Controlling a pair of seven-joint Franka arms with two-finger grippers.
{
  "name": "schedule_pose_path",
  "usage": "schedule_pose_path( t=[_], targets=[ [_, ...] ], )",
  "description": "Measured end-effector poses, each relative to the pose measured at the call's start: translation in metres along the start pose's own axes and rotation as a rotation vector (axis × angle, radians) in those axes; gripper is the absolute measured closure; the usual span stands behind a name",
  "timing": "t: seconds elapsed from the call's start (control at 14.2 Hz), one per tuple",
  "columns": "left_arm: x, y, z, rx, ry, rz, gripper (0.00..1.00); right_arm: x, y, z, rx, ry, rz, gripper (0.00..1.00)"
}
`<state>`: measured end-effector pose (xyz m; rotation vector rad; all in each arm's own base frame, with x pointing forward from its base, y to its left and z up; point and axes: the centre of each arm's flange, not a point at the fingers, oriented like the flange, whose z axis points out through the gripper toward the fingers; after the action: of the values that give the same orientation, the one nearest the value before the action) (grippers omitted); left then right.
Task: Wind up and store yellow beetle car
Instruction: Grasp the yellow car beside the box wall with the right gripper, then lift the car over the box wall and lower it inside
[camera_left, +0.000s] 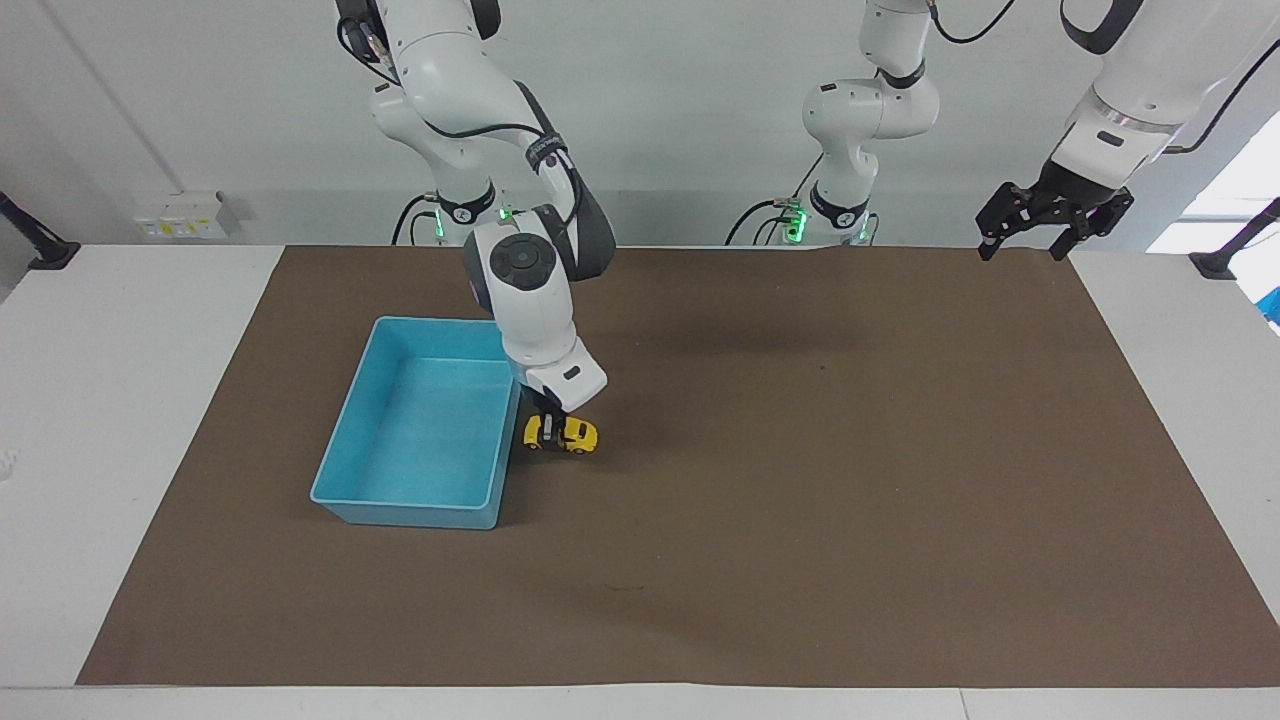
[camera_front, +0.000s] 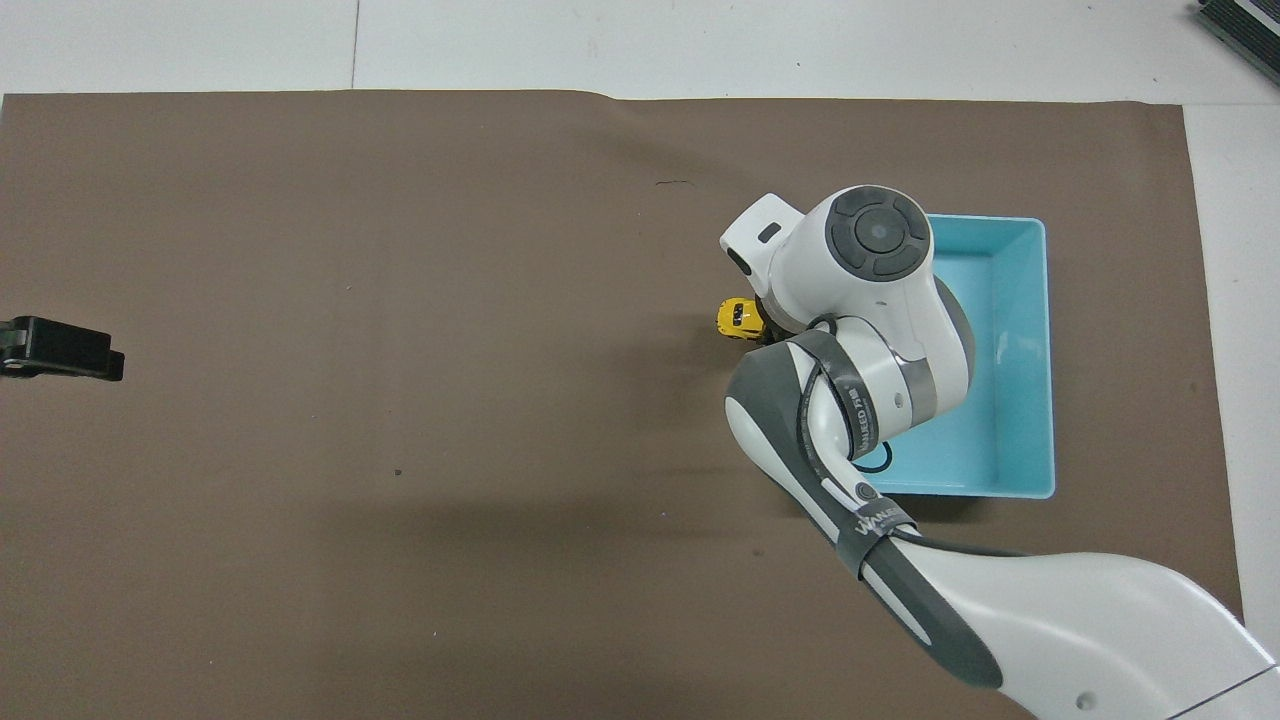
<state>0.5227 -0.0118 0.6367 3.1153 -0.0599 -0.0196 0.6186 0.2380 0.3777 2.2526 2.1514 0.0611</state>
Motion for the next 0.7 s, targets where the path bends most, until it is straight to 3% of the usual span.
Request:
schedule_pose_path(
  t=[0.35,0.7],
  targets=[
    [0.0,0.0,0.0,0.0,0.0,0.0,0.0,-0.01,-0.006,-0.044,0.02,-0.017,0.012,0.53],
    [0.0,0.0,0.0,0.0,0.0,0.0,0.0,-0.043,-0.002,-0.065,0.031,-0.027,0.008,0.53]
  ],
)
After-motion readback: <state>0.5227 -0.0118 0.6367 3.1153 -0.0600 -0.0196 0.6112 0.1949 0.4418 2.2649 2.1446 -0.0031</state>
